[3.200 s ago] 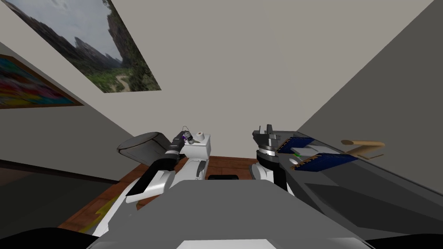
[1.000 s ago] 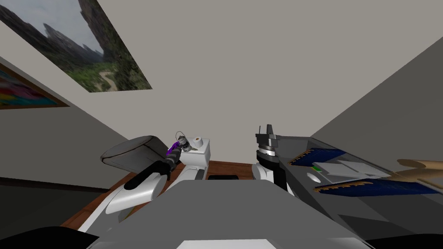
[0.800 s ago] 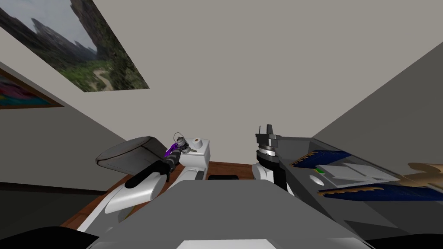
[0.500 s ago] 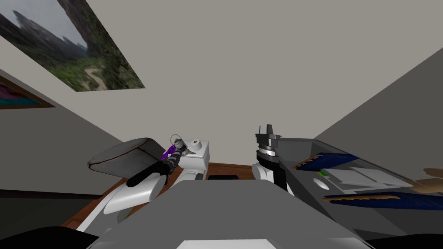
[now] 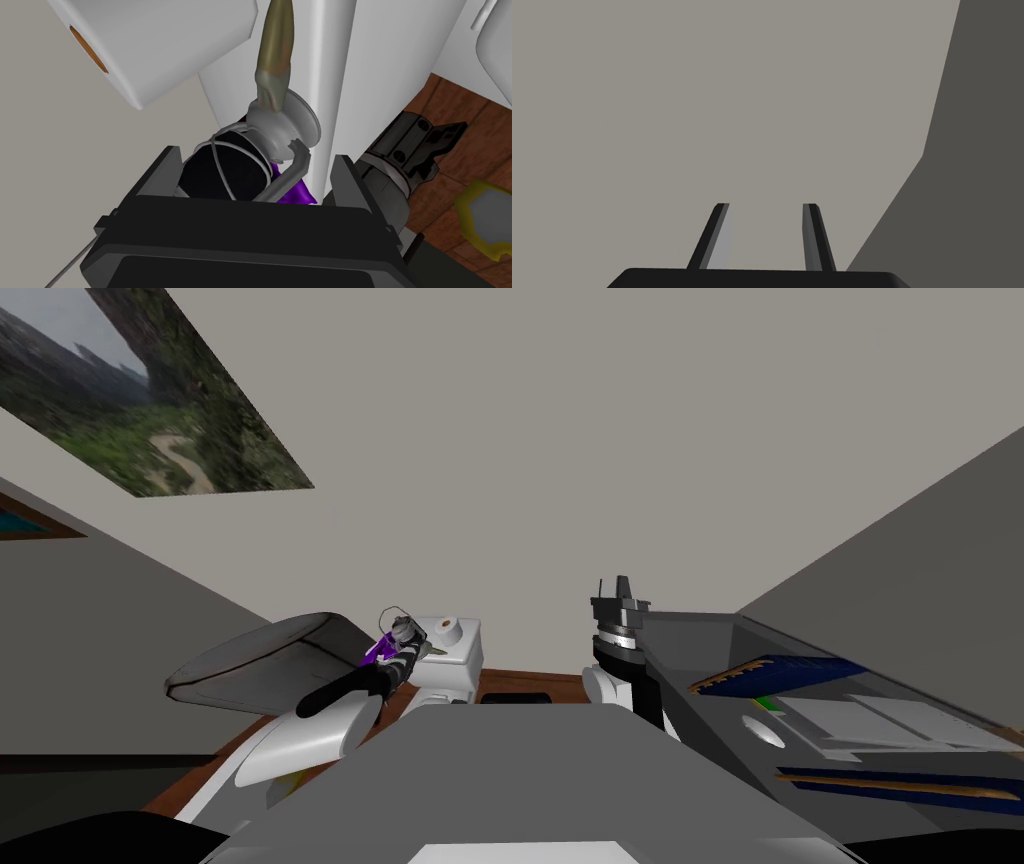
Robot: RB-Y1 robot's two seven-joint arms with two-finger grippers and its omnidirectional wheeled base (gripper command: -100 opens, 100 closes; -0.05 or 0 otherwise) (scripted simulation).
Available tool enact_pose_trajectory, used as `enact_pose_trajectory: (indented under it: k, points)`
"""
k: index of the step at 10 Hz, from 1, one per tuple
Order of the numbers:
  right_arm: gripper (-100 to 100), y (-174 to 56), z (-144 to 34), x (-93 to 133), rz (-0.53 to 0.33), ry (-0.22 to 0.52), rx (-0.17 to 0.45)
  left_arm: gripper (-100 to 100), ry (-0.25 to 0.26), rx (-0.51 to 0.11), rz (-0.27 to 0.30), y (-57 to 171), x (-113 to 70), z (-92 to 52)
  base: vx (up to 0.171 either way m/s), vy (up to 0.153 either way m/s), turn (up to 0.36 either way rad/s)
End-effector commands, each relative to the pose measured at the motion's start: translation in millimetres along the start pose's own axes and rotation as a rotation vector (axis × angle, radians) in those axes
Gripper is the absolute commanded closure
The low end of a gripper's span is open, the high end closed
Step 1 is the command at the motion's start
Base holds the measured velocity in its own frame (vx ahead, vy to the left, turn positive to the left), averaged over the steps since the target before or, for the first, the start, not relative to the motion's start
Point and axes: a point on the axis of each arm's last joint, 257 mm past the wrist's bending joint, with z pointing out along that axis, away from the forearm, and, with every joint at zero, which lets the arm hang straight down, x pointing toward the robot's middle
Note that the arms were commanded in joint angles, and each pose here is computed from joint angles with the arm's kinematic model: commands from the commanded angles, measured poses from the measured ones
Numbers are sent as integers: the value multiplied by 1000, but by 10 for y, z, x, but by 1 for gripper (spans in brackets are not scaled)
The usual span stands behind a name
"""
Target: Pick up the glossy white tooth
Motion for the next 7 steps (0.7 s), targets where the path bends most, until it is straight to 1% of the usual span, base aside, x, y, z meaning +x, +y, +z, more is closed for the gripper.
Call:
enact_pose_trajectory:
  k: [1, 2, 3, 4, 5, 6, 7]
  points:
    - [0, 0, 0, 0, 0, 0, 0, -100, 19, -47, 8, 121, 41, -5, 92, -8, -27]
    - [0, 0, 0, 0, 0, 0, 0, -100, 23, -63, 8, 161, 48, -8, 75, -6, -10]
    - [0, 0, 0, 0, 0, 0, 0, -100, 38, -97, 16, 251, 79, -19, 76, -5, -18]
    - [0, 0, 0, 0, 0, 0, 0, -100, 40, -106, 16, 275, 84, -22, 61, 4, -13]
    - [0, 0, 0, 0, 0, 0, 0, -100, 56, -146, 23, 380, 116, -40, 70, 1, -25]
    - [0, 0, 0, 0, 0, 0, 0, -100, 69, -174, 31, 453, 140, -57, 111, -3, -24]
    - [0, 0, 0, 0, 0, 0, 0, -100, 71, -183, 31, 476, 144, -61, 89, 1, -6]
